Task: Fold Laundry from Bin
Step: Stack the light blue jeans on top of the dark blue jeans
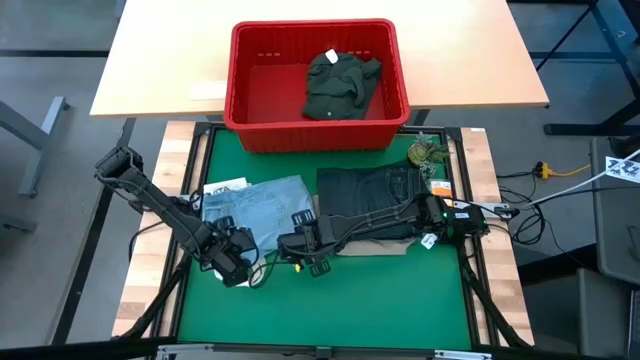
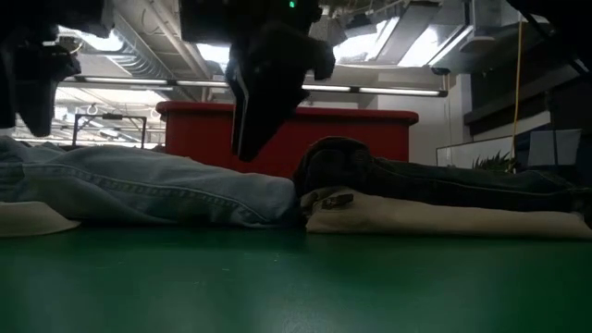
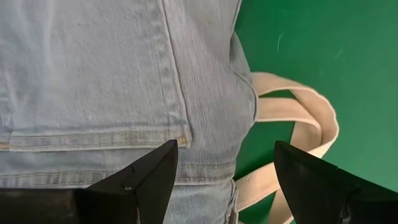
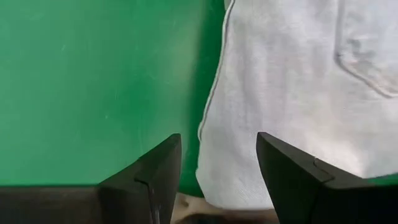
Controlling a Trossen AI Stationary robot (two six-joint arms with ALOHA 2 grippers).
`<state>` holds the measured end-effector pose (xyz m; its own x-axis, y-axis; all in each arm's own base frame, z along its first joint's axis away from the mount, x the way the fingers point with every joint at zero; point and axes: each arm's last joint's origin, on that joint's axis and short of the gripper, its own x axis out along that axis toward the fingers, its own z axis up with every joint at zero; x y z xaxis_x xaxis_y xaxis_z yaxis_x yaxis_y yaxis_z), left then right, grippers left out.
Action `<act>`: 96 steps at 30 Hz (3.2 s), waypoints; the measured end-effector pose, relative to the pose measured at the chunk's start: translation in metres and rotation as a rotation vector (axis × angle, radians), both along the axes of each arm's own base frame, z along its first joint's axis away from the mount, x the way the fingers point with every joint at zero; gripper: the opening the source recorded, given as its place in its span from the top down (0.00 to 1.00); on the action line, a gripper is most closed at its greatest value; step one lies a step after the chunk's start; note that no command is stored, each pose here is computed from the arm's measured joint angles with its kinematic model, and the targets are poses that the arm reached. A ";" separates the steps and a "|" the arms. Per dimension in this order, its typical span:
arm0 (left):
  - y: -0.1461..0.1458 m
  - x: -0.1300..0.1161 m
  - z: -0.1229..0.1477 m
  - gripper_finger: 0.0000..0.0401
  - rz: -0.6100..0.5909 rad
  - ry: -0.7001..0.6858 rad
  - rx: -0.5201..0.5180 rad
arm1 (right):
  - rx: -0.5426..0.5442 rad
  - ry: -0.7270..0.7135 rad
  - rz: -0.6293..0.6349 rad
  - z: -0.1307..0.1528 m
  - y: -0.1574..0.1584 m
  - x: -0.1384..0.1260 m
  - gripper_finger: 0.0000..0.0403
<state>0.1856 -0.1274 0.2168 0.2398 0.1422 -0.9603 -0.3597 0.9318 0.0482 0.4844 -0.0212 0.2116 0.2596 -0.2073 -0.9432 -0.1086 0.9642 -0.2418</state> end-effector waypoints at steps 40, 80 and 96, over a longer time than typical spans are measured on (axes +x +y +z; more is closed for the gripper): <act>-0.015 -0.008 -0.003 0.36 -0.121 -0.032 0.005 | -0.248 -0.099 -0.158 -0.088 -0.011 0.006 0.48; 0.019 -0.033 -0.074 0.81 -0.058 -0.012 0.196 | -0.282 -0.069 -0.127 -0.094 -0.012 0.005 0.87; 0.003 -0.015 -0.011 0.97 -0.051 0.036 0.168 | -0.219 -0.038 -0.062 -0.022 -0.011 0.013 0.88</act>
<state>0.1705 -0.1246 0.2059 0.2168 0.2897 -0.9322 -0.3072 0.9267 0.2165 0.4978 -0.0322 0.1899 0.2745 -0.4230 -0.8636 -0.0373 0.8927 -0.4491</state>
